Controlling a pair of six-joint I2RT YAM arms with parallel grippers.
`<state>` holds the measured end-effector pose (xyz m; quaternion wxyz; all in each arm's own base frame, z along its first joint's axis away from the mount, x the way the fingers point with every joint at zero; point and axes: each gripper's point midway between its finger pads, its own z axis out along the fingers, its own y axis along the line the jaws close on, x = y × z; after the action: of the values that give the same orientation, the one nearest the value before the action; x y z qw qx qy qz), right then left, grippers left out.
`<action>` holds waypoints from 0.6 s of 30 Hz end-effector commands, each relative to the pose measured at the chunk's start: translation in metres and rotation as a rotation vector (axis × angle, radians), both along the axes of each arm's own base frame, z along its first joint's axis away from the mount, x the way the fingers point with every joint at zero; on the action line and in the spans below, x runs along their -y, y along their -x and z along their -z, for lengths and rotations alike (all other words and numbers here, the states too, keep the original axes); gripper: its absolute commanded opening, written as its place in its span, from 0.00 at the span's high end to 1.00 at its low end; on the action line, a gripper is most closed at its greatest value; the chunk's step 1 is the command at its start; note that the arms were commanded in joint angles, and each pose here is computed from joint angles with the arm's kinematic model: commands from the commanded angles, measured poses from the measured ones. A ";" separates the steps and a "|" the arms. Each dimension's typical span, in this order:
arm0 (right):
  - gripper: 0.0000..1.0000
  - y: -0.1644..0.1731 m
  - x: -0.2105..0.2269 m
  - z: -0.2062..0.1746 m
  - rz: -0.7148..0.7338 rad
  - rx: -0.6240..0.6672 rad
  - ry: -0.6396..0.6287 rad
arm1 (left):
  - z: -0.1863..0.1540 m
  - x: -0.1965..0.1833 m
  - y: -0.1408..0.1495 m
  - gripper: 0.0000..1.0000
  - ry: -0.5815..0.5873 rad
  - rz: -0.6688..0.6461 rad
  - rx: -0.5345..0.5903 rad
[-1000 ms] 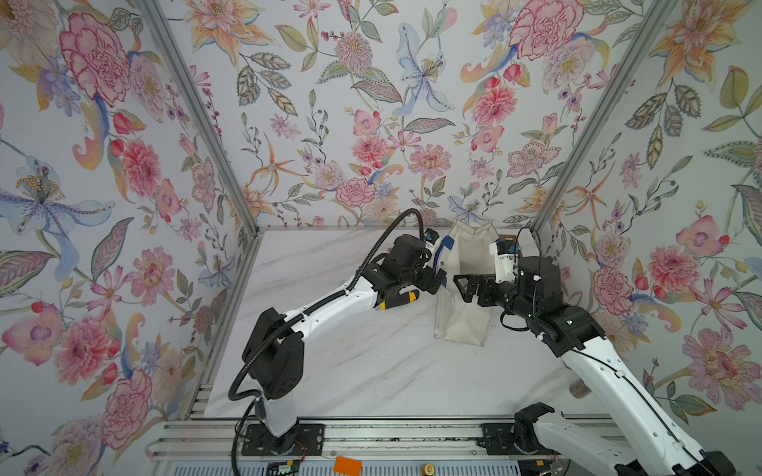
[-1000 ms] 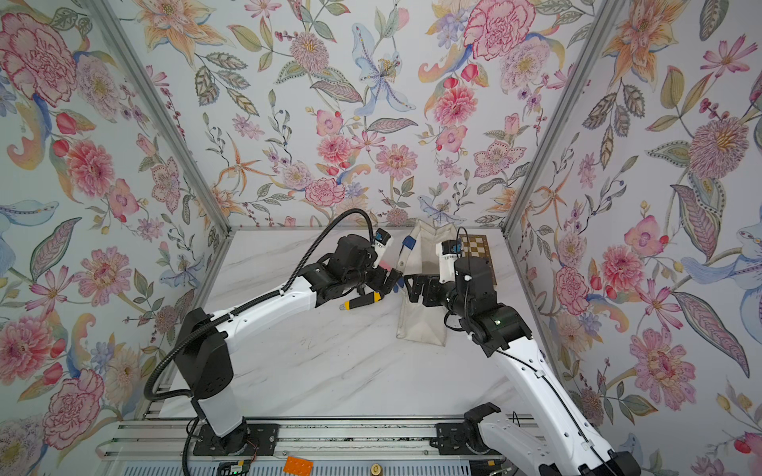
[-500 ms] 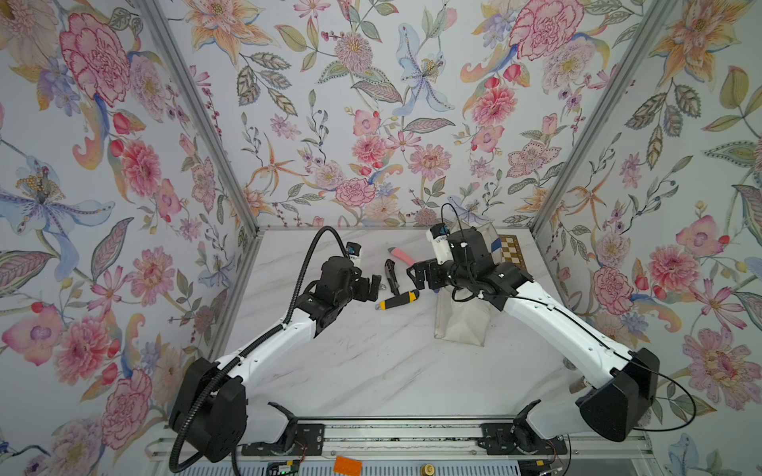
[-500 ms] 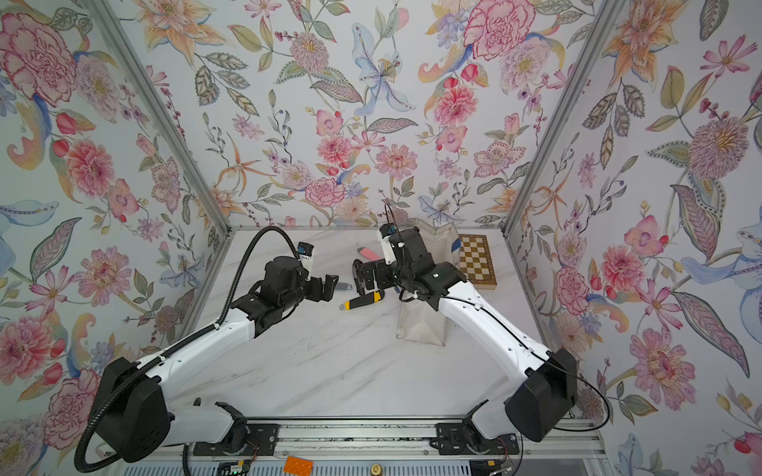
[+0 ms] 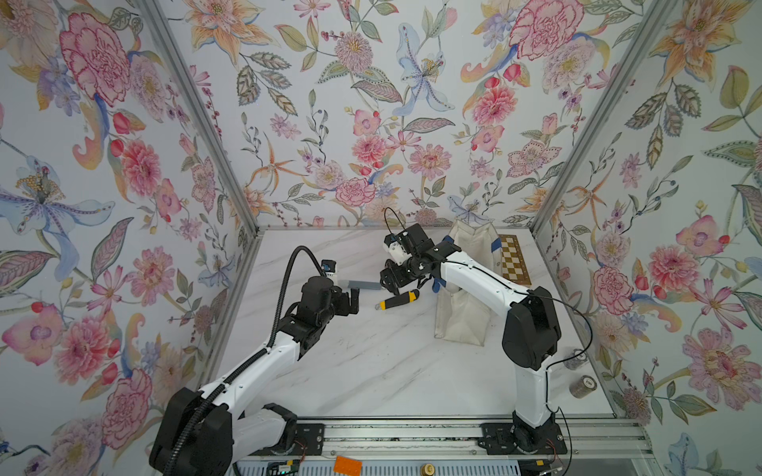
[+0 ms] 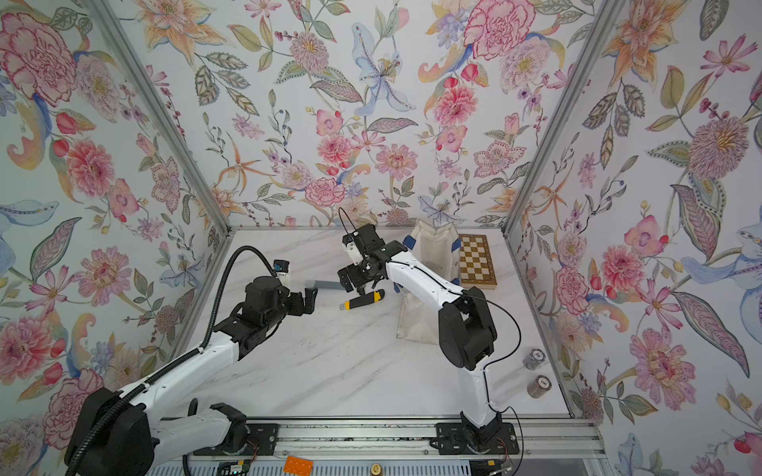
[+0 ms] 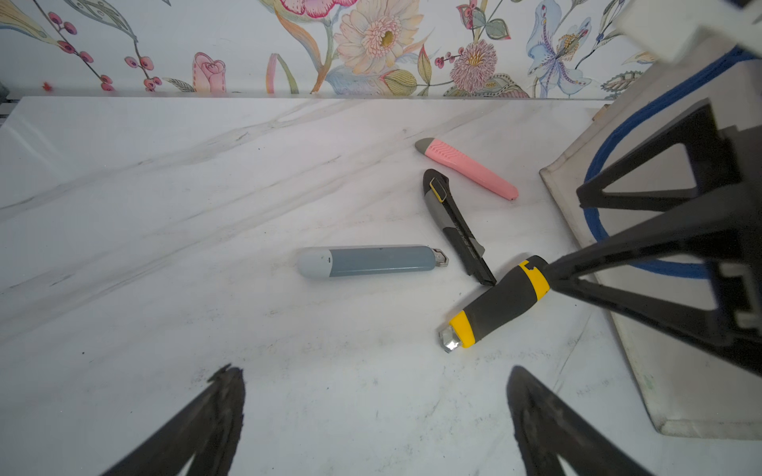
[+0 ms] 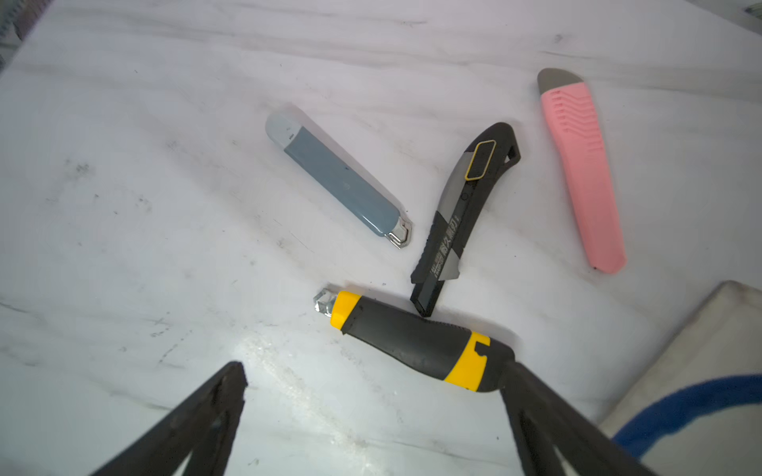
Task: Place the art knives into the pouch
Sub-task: Pick up the utility knife at the center of the board.
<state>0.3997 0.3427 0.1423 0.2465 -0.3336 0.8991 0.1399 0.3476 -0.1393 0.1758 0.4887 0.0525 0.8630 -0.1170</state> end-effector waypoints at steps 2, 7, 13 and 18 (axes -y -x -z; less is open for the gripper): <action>0.01 0.011 0.007 0.028 -0.201 -0.017 0.166 | -0.006 -0.013 0.003 0.01 -0.005 -0.047 0.040; 0.01 0.005 0.031 0.055 -0.262 -0.018 0.321 | -0.009 -0.014 0.005 0.01 0.003 -0.048 0.047; 0.02 0.024 0.037 0.071 -0.419 -0.058 0.322 | -0.011 -0.007 0.006 0.01 0.025 -0.014 0.047; 0.12 0.039 0.038 0.088 -0.526 -0.106 0.328 | -0.005 -0.002 0.003 0.01 0.031 -0.001 0.027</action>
<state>0.3773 0.3068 0.0633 0.1276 -0.5422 0.8286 0.0565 0.3421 -0.1353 0.1831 0.5026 0.0488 0.8549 -0.1193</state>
